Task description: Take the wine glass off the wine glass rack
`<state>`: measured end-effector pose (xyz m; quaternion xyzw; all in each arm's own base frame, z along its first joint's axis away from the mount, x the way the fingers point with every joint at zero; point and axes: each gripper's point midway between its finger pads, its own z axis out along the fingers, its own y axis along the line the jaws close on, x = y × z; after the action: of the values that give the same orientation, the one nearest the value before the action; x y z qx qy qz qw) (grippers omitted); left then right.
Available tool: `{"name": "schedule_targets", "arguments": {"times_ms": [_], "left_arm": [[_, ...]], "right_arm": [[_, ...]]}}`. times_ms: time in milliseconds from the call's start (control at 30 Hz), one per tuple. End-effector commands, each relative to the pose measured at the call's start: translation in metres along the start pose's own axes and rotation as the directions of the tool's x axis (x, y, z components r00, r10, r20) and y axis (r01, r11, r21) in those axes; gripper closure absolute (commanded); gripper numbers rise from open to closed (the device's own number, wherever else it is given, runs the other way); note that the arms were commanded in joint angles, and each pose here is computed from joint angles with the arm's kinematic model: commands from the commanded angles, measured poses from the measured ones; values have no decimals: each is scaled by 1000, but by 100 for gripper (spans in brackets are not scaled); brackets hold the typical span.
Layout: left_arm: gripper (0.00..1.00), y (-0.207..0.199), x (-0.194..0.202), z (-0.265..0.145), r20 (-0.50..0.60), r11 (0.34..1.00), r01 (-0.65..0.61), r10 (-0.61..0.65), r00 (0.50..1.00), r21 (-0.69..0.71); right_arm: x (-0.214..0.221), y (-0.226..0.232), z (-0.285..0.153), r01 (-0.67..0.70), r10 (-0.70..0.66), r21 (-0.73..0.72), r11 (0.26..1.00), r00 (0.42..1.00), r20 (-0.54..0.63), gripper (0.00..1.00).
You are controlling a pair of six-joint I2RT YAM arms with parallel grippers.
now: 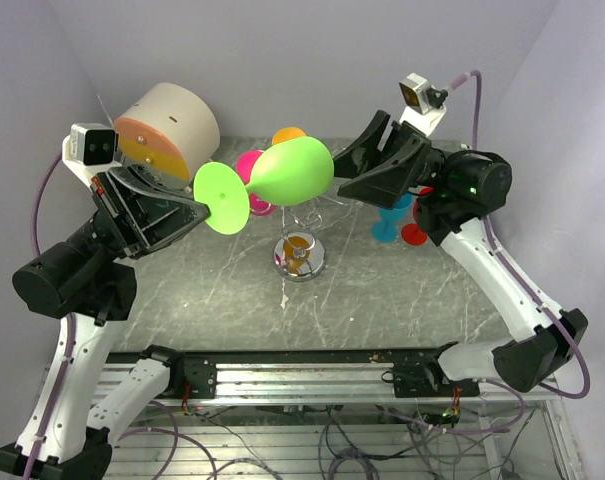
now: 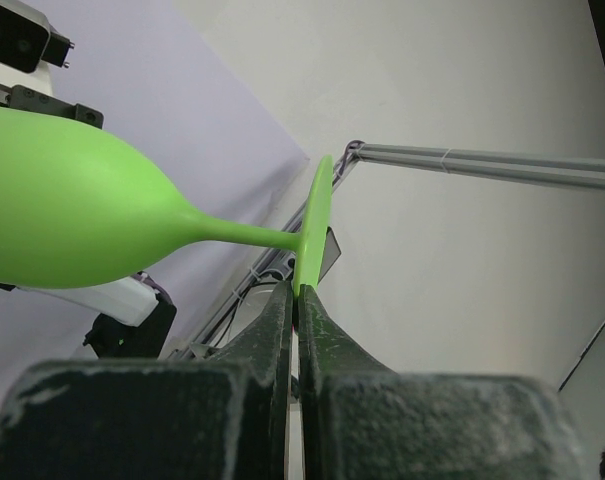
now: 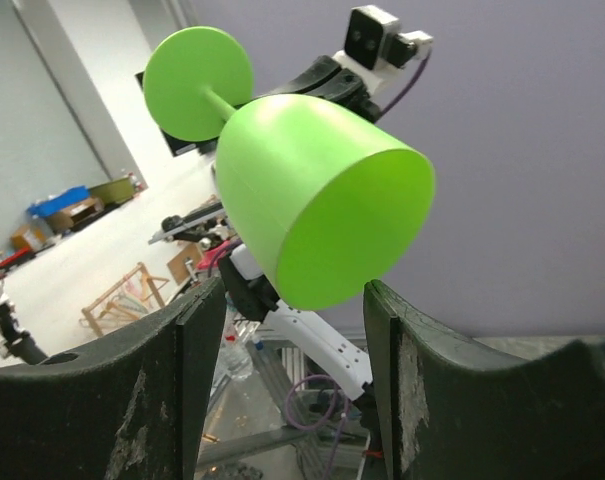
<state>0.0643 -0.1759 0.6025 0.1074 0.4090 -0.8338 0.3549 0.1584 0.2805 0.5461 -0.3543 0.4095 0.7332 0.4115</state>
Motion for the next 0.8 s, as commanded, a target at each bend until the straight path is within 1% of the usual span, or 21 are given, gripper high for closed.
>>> {"name": "schedule_targets", "arguments": {"times_ms": [0, 133, 200, 300, 333, 367, 400, 467, 533, 600, 700, 767], "left_arm": [[93, -9, 4, -2, -5, 999, -34, 34, 999, 33], [93, -4, 4, -2, -7, 999, -42, 42, 999, 13], [93, -1, 4, -3, -8, 999, -36, 36, 999, 5], [93, 4, 4, -4, -3, 999, -35, 35, 999, -12], [93, 7, 4, -5, -1, 999, -35, 35, 999, -23], [93, 9, 5, -5, 0, 999, -37, 37, 999, -33], [92, 11, 5, -5, 1, 998, -38, 38, 999, -44], [85, 19, 4, -6, 3, 995, -48, 48, 999, -84], [72, 30, 4, -9, 9, 988, -59, 61, 998, -144], [61, 47, 2, -14, 25, 969, -77, 85, 996, -236], [53, 76, -5, -30, 71, 905, -98, 139, 988, -414], [52, 94, -11, -44, 106, 845, -97, 178, 978, -526]], "right_arm": [[-3, 19, 17, 64, -62, -72, 995, 998, 33, 44], [2, 26, 29, 55, -52, -109, 992, 998, 38, 46], [4, 28, 35, 55, -51, -122, 991, 998, 39, 52], [6, 33, 38, 62, -56, -138, 989, 997, 48, 70], [6, 34, 37, 67, -60, -139, 988, 997, 51, 81], [6, 35, 37, 67, -61, -136, 988, 997, 51, 100], [6, 35, 36, 66, -61, -128, 990, 997, 49, 100], [6, 38, 34, 82, -78, -103, 991, 996, 44, 100], [5, 40, 31, 107, -104, -61, 992, 993, 49, 100], [3, 41, 27, 140, -141, 15, 990, 989, 50, 100], [-6, 43, 14, 199, -211, 168, 966, 975, 62, 100], [-15, 43, -1, 236, -267, 308, 922, 962, 61, 100]]}}
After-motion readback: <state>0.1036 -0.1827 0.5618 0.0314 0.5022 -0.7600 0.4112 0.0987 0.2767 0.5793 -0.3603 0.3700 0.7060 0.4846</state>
